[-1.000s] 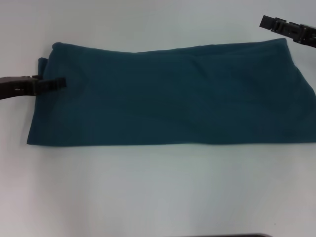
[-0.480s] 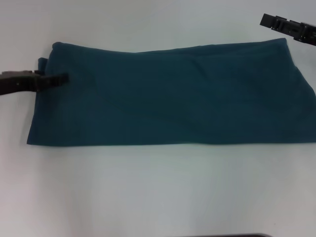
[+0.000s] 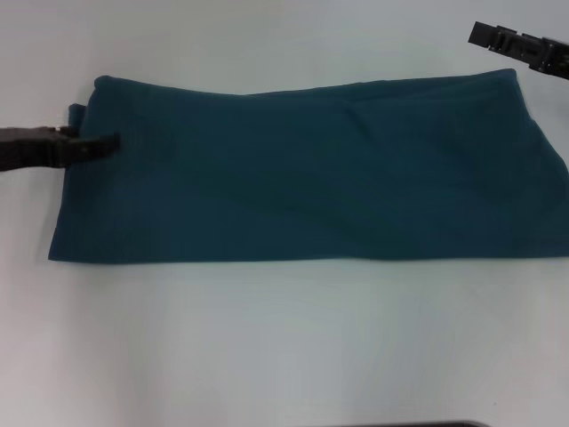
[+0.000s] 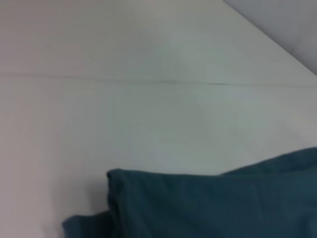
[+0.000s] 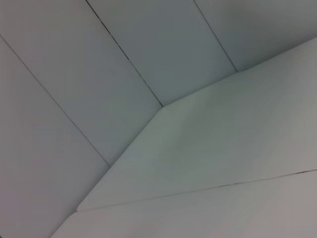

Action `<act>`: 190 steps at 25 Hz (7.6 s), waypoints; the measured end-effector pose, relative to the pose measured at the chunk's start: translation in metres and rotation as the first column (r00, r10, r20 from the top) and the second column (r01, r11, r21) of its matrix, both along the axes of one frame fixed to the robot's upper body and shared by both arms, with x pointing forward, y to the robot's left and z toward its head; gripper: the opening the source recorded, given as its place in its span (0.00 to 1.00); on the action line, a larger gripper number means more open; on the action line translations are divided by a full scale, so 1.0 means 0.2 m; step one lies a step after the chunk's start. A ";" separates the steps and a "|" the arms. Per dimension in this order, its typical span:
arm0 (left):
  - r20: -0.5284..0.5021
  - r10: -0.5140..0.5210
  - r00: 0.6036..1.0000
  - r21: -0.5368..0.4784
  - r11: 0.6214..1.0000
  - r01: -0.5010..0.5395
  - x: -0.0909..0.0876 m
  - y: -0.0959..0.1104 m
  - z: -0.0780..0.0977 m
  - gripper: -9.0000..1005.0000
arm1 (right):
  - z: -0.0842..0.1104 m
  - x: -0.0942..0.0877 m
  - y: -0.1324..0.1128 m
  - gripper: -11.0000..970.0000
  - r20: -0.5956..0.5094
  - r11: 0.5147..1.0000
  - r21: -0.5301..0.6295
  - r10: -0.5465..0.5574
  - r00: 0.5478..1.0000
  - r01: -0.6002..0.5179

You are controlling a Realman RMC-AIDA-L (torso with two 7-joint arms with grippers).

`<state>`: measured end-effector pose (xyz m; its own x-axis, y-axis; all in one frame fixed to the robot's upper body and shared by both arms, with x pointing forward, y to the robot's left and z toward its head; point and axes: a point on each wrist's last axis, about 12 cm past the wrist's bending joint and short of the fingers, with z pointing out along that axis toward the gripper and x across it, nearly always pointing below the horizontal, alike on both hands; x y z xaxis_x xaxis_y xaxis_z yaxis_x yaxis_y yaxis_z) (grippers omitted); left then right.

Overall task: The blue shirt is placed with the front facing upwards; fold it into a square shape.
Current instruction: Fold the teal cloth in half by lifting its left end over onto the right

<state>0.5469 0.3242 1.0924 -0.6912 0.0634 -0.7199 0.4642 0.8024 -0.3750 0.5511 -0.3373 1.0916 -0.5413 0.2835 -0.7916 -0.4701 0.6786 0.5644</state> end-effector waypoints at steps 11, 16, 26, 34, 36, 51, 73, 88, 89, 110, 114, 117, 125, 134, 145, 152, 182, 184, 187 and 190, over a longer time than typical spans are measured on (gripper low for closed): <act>-0.035 0.000 0.999 0.015 1.000 0.000 -0.01 -0.01 -0.06 0.79 | 0.00 0.00 0.00 0.74 0.002 1.000 0.005 -0.002 1.000 0.002; -0.048 0.016 0.999 0.055 0.998 -0.014 0.00 -0.03 -0.10 0.79 | 0.00 0.00 0.00 0.74 0.000 1.000 0.008 -0.001 1.000 0.001; -0.060 -0.022 0.998 0.055 0.998 0.026 0.01 -0.07 -0.11 0.79 | 0.00 0.00 0.00 0.74 -0.001 1.000 0.009 0.000 1.000 0.000; -0.065 -0.075 0.995 0.049 0.996 0.079 0.03 -0.12 -0.09 0.79 | 0.00 0.00 0.00 0.74 -0.001 1.000 0.010 0.000 1.000 0.000; -0.064 -0.082 0.995 0.046 0.995 0.085 0.03 -0.13 -0.08 0.79 | 0.00 0.00 0.00 0.74 -0.001 1.000 0.010 0.000 1.000 0.000; -0.048 -0.030 0.998 0.080 0.996 0.034 0.04 -0.03 -0.06 0.79 | 0.00 0.00 0.01 0.74 -0.001 1.000 0.011 0.001 1.000 -0.001; -0.195 0.064 0.979 0.165 0.986 -0.031 0.11 -0.05 0.09 0.79 | 0.01 0.02 0.01 0.74 0.006 1.000 0.008 0.000 1.000 0.000; -0.253 0.062 0.966 0.266 0.964 0.008 0.18 -0.16 0.11 0.79 | 0.01 0.01 0.00 0.74 0.009 1.000 0.015 -0.005 1.000 0.005; -0.256 0.065 0.964 0.265 0.964 0.006 0.19 -0.16 0.11 0.79 | 0.01 0.00 -0.01 0.74 0.008 1.000 0.016 -0.007 1.000 0.006; -0.289 0.104 0.952 0.272 0.962 -0.023 0.22 -0.16 0.09 0.79 | 0.01 0.00 -0.02 0.74 0.009 1.000 0.017 -0.012 1.000 0.012; -0.293 0.115 0.949 0.278 0.960 -0.031 0.23 -0.16 0.09 0.79 | 0.02 0.00 -0.02 0.74 0.010 1.000 0.016 -0.015 1.000 0.014; -0.301 0.120 0.946 0.289 0.957 -0.029 0.23 -0.16 0.09 0.79 | 0.02 0.00 -0.03 0.74 0.010 1.000 0.016 -0.015 1.000 0.015; -0.330 0.105 0.938 0.296 0.955 -0.003 0.25 -0.20 0.07 0.79 | 0.02 0.00 -0.03 0.74 0.011 1.000 0.015 -0.016 1.000 0.016; -0.329 0.087 0.940 0.294 0.956 0.014 0.26 -0.22 0.09 0.79 | 0.02 0.00 -0.03 0.74 0.012 1.000 0.015 -0.017 1.000 0.016; -0.337 0.028 0.941 0.310 0.947 0.083 0.27 -0.30 0.11 0.79 | 0.02 0.00 -0.03 0.74 0.011 1.000 0.015 -0.017 1.000 0.017; -0.335 0.011 0.942 0.308 0.946 0.099 0.27 -0.32 0.14 0.79 | 0.02 0.00 -0.04 0.74 0.013 1.000 0.018 -0.024 1.000 0.023; -0.321 0.124 0.939 0.387 0.922 0.010 0.28 -0.21 0.12 0.80 | 0.02 0.00 -0.04 0.74 0.014 0.999 0.019 -0.027 1.000 0.026; -0.325 0.124 0.937 0.392 0.920 0.014 0.28 -0.22 0.11 0.80 | 0.02 0.00 -0.04 0.73 0.013 0.999 0.019 -0.027 1.000 0.027; -0.332 0.123 0.935 0.391 0.920 0.017 0.28 -0.22 0.11 0.79 | 0.02 0.00 -0.04 0.74 0.013 0.999 0.020 -0.028 1.000 0.028; -0.333 0.123 0.935 0.391 0.920 0.019 0.28 -0.22 0.11 0.79 | 0.02 0.00 -0.04 0.74 0.014 0.999 0.020 -0.029 0.999 0.028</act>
<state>0.6031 0.2795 1.1134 -0.9003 0.2412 -0.3623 0.3158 0.9348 -0.1624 0.5507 -0.3462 1.0961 -0.5218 0.3141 -0.7932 -0.4587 0.6806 0.5713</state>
